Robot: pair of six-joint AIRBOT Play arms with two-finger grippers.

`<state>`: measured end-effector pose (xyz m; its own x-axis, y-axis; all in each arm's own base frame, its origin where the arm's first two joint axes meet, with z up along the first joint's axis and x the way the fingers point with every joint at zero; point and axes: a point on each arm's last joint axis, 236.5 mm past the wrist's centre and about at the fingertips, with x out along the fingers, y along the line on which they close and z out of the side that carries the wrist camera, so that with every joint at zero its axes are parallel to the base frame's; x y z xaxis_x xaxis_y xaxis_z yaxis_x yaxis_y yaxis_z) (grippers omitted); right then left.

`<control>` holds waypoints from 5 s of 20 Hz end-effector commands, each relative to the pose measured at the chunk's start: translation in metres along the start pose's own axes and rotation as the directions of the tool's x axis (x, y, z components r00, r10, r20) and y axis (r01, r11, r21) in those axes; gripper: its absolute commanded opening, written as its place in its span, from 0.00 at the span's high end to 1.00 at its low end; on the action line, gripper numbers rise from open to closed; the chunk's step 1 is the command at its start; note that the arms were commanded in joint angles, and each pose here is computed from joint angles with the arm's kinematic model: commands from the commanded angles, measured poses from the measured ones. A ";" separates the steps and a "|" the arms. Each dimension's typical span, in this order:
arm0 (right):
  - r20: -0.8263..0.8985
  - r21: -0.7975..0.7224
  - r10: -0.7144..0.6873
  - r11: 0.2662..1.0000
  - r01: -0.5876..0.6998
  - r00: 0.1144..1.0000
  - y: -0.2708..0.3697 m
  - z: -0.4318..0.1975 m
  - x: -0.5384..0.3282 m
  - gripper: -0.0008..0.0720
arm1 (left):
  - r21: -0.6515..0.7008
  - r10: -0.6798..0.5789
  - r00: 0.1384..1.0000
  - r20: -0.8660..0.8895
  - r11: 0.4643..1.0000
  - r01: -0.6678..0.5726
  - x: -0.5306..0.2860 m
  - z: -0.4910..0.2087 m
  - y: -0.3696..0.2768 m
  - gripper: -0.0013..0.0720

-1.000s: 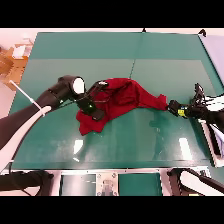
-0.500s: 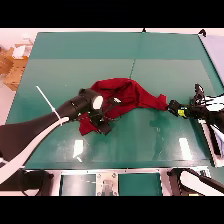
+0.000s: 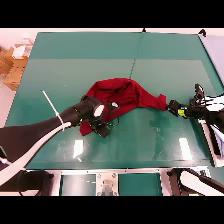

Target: Fold the shirts.

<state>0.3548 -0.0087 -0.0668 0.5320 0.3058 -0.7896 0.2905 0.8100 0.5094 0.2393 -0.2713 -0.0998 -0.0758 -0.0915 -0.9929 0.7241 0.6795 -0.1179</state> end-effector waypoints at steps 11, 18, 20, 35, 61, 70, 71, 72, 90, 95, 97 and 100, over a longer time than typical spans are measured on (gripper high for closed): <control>-0.017 -0.009 -0.005 1.000 0.005 1.000 -0.002 -0.004 0.000 0.97 | -0.205 0.198 0.926 0.323 0.969 -0.135 -0.194 0.025 0.107 0.95; -0.281 0.067 0.181 0.983 -0.169 0.942 0.043 -0.067 -0.014 0.97 | -0.673 0.422 0.721 0.550 0.735 0.084 -0.253 -0.015 0.326 0.94; -0.347 0.163 0.338 0.940 -0.299 0.875 0.081 -0.092 -0.034 0.97 | -0.635 0.381 0.650 0.658 0.745 0.205 -0.249 0.006 0.346 0.94; 0.016 0.232 0.223 0.947 -0.221 0.975 0.048 -0.055 -0.041 0.97 | -0.508 -0.125 0.740 0.660 0.652 0.563 -0.188 -0.015 0.310 0.04; -0.257 -0.095 0.132 0.982 -0.161 0.957 0.043 -0.076 -0.062 0.49 | -0.628 -0.283 0.860 0.423 0.593 0.504 -0.022 -0.066 0.198 0.94; -0.421 -0.227 0.047 0.961 -0.155 0.906 0.031 -0.096 -0.059 0.25 | -0.614 -0.278 0.919 0.281 0.684 0.394 -0.020 -0.095 0.204 0.94; -0.460 -0.243 0.046 0.954 -0.176 0.887 0.035 -0.105 -0.053 0.25 | -0.614 -0.278 0.919 0.281 0.684 0.394 -0.020 -0.095 0.204 0.94; -0.500 -0.265 0.041 0.944 -0.198 0.865 0.038 -0.115 -0.045 0.25 | -0.614 -0.278 0.919 0.281 0.684 0.395 -0.020 -0.095 0.204 0.94; -0.490 -0.286 0.344 0.805 -0.520 0.801 0.175 -0.067 -0.079 0.97 | -0.509 -0.231 0.882 0.410 0.745 0.431 -0.113 -0.066 0.202 0.95; 0.045 -0.492 0.712 0.626 -0.605 0.701 0.306 0.073 -0.303 0.97 | -0.312 0.232 0.548 0.804 0.949 0.055 -0.420 -0.044 0.175 0.95; 0.271 -0.566 0.738 0.641 -0.518 0.618 0.325 0.098 -0.394 0.97 | -0.344 0.373 0.218 0.902 0.925 -0.163 -0.556 -0.074 0.124 0.94; 0.487 -0.643 0.731 0.670 -0.371 0.477 0.342 0.092 -0.487 0.97 | -0.435 0.378 -0.224 0.898 0.838 -0.330 -0.687 -0.141 0.024 0.95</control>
<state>0.3237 0.0751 0.4274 0.7880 0.6121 -0.0666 -0.5007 0.7000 0.5092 0.3233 -0.0817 0.4378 0.8754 -0.4198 -0.2398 0.4424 0.8956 0.0469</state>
